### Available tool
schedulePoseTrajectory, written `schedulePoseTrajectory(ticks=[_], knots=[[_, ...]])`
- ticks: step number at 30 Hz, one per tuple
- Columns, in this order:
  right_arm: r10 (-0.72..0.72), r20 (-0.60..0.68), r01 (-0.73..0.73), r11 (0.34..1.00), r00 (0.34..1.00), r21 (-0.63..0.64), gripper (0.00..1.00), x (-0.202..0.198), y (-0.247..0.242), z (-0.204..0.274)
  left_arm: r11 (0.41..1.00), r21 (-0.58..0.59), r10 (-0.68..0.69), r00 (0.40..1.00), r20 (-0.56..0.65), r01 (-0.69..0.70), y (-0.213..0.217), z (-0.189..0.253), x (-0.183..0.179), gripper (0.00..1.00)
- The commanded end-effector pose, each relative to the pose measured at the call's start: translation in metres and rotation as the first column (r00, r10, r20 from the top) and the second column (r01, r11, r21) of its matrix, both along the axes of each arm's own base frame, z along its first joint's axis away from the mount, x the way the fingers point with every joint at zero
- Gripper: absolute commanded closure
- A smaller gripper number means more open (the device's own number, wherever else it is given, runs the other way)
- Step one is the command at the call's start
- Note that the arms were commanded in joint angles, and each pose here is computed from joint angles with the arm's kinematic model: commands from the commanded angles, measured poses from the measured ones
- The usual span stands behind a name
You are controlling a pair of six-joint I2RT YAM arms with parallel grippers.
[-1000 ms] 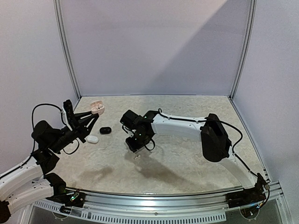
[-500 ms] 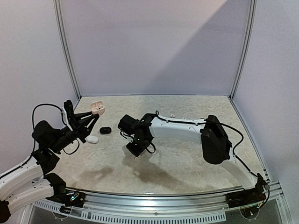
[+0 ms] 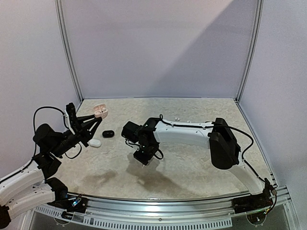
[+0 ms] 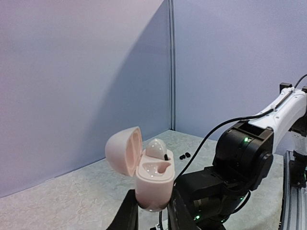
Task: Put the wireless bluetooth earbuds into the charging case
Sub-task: Pick up the left earbud from the center of the board.
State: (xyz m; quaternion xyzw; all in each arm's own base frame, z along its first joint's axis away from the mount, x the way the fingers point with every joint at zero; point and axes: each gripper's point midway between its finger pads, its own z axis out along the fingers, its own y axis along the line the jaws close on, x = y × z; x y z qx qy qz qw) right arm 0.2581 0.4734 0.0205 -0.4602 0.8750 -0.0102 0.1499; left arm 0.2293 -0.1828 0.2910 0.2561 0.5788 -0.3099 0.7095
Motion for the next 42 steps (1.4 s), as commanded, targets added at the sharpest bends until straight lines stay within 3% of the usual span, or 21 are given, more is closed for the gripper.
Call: schedulePoseTrajectory(ticks=[1, 9, 15, 19, 23, 31, 42], knots=[[0.100, -0.059, -0.105, 0.991, 0.993, -0.083, 0.45, -0.030, -0.012, -0.010, 1.000, 0.014, 0.007, 1.000, 0.004, -0.007, 0.001, -0.006, 0.001, 1.00], [0.120, -0.054, -0.126, 0.981, 0.991, -0.145, 0.46, -0.034, -0.024, -0.014, 1.000, 0.019, 0.005, 1.000, 0.003, -0.005, 0.001, -0.007, 0.001, 1.00], [0.125, -0.064, -0.126, 0.992, 0.990, -0.004, 0.46, -0.032, 0.008, 0.012, 1.000, 0.021, 0.002, 1.000, 0.001, -0.002, 0.000, -0.008, 0.002, 1.00], [-0.036, -0.161, 0.052, 0.994, 0.986, 0.098, 0.48, -0.014, 0.009, 0.028, 1.000, 0.020, 0.000, 1.000, 0.005, 0.000, 0.000, -0.006, 0.001, 1.00], [-0.201, -0.287, 0.255, 0.953, 0.937, 0.166, 0.55, -0.010, 0.010, 0.039, 1.000, 0.020, -0.003, 1.000, 0.004, 0.003, 0.000, -0.007, 0.000, 1.00], [-0.320, -0.309, 0.366, 0.925, 0.896, 0.102, 0.60, -0.008, 0.006, 0.019, 1.000, 0.022, -0.006, 1.000, 0.004, 0.006, -0.001, -0.008, 0.000, 1.00], [-0.315, -0.305, 0.350, 0.934, 0.899, 0.067, 0.60, -0.014, 0.003, 0.006, 1.000, 0.020, -0.006, 1.000, 0.011, 0.006, 0.000, -0.010, -0.001, 1.00]])
